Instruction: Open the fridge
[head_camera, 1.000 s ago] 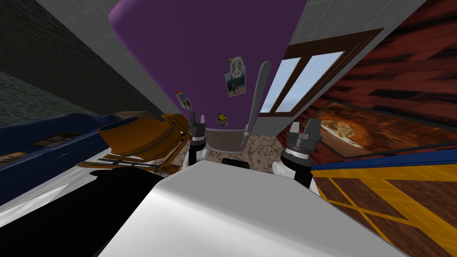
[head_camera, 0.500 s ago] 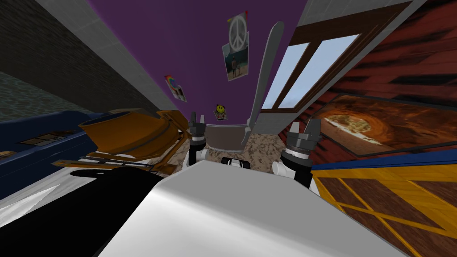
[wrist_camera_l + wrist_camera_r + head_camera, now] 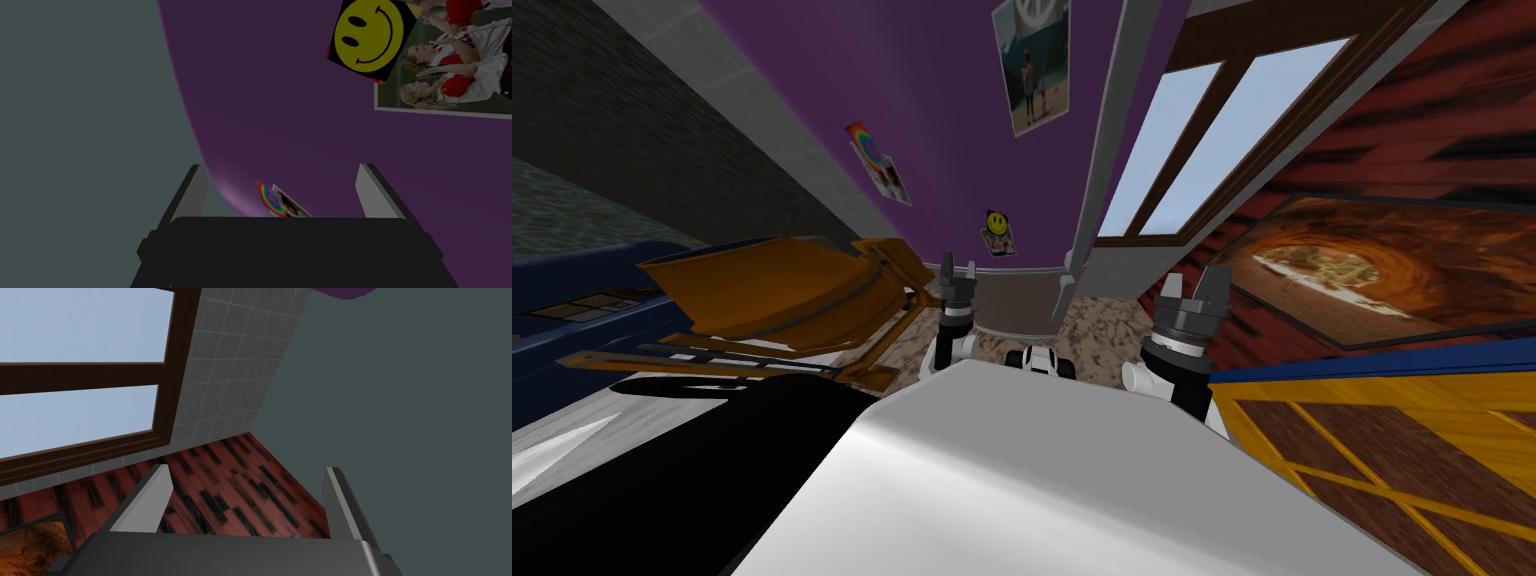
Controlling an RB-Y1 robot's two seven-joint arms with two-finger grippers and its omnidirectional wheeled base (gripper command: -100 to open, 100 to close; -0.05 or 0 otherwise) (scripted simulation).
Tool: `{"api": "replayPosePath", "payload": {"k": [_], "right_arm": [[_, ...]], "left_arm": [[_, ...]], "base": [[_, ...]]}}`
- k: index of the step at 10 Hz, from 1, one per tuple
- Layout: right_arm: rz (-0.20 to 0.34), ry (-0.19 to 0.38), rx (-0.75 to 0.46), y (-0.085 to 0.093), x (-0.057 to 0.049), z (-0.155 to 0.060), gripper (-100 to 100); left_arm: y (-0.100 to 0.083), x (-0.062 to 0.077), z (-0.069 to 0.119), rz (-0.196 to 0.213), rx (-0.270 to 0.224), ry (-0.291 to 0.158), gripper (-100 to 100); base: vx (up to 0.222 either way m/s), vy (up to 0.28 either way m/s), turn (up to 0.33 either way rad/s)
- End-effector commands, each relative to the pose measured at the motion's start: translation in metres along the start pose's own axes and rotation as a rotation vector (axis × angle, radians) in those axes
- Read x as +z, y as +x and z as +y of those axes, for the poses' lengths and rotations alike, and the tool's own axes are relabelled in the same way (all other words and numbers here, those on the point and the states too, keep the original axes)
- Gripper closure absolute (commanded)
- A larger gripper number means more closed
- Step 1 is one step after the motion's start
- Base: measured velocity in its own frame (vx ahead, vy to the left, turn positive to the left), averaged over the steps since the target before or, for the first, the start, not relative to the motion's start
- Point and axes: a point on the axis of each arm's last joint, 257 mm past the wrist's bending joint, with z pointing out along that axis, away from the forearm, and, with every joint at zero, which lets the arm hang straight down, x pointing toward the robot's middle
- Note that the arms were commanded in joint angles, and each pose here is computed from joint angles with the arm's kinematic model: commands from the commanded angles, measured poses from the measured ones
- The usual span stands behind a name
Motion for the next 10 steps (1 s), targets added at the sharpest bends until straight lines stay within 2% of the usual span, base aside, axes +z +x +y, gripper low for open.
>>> {"api": "replayPosePath", "payload": {"k": [1, 10], "right_arm": [[0.000, 0.000, 0.000, 0.000, 0.000, 0.000, 0], [0.000, 0.000, 0.000, 0.000, 0.000, 0.000, 0]], "left_arm": [[0.002, -0.006, 0.018, 0.027, 0.019, -0.018, -100], [-0.001, -0.031, 0.073, 0.031, 0.053, -0.081, -100]], "base": [[0.045, -0.208, 0.024], [0.042, -0.167, 0.020]]}}
